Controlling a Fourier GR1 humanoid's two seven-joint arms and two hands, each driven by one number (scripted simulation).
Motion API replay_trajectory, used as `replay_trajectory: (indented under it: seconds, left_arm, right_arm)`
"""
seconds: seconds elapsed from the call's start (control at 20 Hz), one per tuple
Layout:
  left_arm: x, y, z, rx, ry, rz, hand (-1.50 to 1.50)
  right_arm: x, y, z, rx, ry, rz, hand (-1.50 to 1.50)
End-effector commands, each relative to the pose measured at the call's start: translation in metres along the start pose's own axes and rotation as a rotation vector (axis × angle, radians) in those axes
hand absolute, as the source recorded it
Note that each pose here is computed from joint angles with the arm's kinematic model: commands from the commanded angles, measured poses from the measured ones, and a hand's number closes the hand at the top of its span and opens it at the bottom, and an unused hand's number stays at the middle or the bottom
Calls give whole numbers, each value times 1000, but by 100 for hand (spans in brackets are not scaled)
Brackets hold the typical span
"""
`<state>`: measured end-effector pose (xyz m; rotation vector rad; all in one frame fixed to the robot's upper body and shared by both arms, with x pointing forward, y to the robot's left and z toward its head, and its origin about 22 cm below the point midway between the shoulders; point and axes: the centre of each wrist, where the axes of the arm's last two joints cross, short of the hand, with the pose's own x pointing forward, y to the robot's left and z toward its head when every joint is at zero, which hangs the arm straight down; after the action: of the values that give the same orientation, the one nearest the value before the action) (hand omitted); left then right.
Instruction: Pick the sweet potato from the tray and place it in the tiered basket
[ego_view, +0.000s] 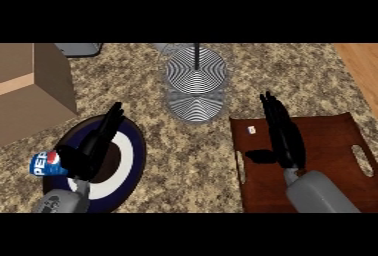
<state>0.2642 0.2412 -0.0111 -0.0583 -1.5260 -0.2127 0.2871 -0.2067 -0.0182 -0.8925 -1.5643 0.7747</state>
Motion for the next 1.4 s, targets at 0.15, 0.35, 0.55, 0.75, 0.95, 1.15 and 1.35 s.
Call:
replay_trajectory:
  seconds: [0.15, 0.35, 0.55, 0.75, 0.95, 1.15, 1.35]
  left_arm:
    - [-7, -2, 1, 5, 28, -8, 0]
    - [-9, -9, 4, 2, 32, 3, 0]
    - [-13, 1, 10, 15, 24, 1, 0]
    - [-4, 7, 7, -13, 8, 5, 0]
    - [-1, -1, -5, -20, 8, 1, 0]
    - [-14, -8, 4, -6, -10, -16, 0]
    - [-7, 1, -11, 0, 1, 5, 0]
  right_arm:
    - [-21, -18, -6, 230, 183, 545, -150]
    - [6, -3, 3, 361, 278, 739, -150]
    - [68, 0, 6, 429, 341, 837, -150]
    - [136, -9, 15, 413, 411, 861, -150]
    - [138, -18, 33, 373, 452, 884, -150]
    - [122, -12, 37, 287, 490, 941, -150]
    - [100, -16, 31, 304, 585, 1003, -150]
